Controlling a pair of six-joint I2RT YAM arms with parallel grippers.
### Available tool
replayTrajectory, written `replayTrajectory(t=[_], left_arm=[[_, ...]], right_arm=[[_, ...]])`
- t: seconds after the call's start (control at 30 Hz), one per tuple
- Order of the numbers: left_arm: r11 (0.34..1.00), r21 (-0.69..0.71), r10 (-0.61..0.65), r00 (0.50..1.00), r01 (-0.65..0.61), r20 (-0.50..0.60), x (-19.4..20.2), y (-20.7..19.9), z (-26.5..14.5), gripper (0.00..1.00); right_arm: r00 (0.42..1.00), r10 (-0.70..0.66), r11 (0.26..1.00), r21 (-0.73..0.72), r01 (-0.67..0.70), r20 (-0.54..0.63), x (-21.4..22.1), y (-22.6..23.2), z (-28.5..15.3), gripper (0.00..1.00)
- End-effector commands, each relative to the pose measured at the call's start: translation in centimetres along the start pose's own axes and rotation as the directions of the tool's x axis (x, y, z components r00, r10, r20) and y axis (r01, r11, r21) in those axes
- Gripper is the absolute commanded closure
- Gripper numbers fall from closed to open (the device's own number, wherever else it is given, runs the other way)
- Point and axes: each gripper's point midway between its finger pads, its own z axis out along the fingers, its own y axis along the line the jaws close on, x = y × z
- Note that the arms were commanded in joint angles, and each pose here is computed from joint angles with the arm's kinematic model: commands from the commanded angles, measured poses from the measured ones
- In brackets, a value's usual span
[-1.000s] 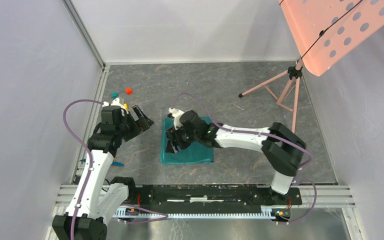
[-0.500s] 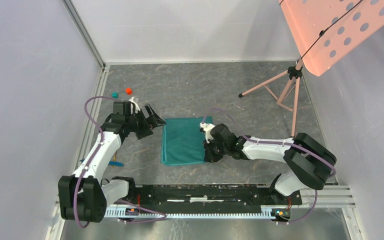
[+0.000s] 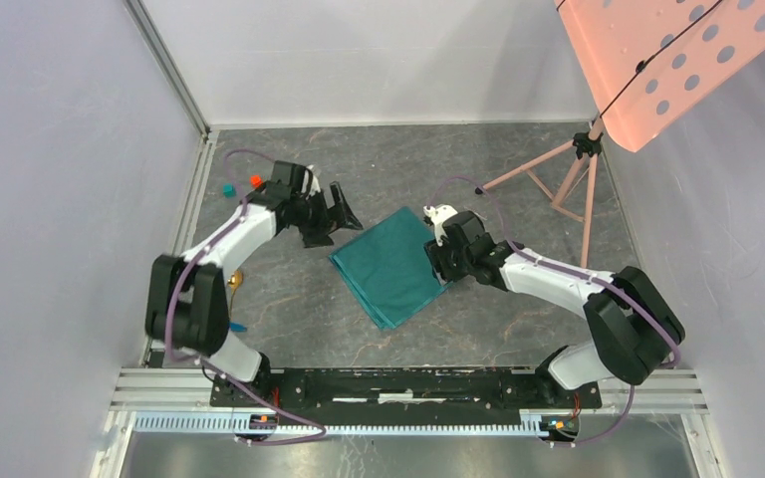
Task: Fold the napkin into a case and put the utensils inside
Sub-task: Rotate the square-folded napkin at the center of the board.
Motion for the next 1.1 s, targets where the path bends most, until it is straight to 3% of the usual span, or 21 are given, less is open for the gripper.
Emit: replayTrajectory(t=[0.0,0.1,0.2,0.4,0.5,0.6,0.77,0.87,1.07], left_arm=[[0.987,-0.105,0.117,0.993,-0.120,-0.026,-3.1,0.5,3.1,0.03],[0.973,-0.162,0.144,0.981,-0.165,-0.133,-3.2,1.4,5.8,0.06],[0.967,-0.166,0.168,0.971,-0.196,-0.169,-3.0,1.7,7.9,0.07],[0.970,-0.175,0.134,0.972,-0.169,-0.195,-0.5,3.8,8.8,0.09],[0.975,-0.167,0.117,0.974,-0.150,-0.194,2.0,4.3,8.2,0.11],[0.986,-0.134,0.069,0.979,-0.096,-0.193,5.1,4.1,7.8,0.12],[0.999,-0.034,-0.010,0.988,0.005,-0.154,9.6,2.2,6.1,0.12],[0.998,-0.064,-0.018,0.992,0.010,-0.128,10.6,2.9,3.7,0.10],[0.995,-0.096,0.017,0.996,-0.025,-0.087,11.2,3.5,0.7,0.08]], right_arm=[[0.997,0.003,0.996,-0.091,0.003,0.076,-2.5,1.5,-1.5,0.44],[0.988,0.143,0.974,-0.186,-0.131,0.052,-0.2,2.4,-1.5,0.37],[0.965,0.254,0.945,-0.230,-0.233,0.068,1.3,2.2,-1.5,0.32],[0.942,0.330,0.926,-0.213,-0.311,0.056,2.0,0.3,-0.1,0.34],[0.942,0.329,0.929,-0.200,-0.311,0.064,1.2,-0.7,1.0,0.43],[0.954,0.291,0.947,-0.163,-0.277,0.071,-0.7,-2.1,2.2,0.45],[0.974,0.218,0.975,-0.041,-0.216,0.060,-2.7,-5.1,2.8,0.45],[0.979,0.196,0.980,0.020,-0.198,0.048,-2.5,-6.1,1.5,0.42],[0.970,0.241,0.956,-0.167,-0.240,-0.015,0.9,-2.0,-1.0,0.32]])
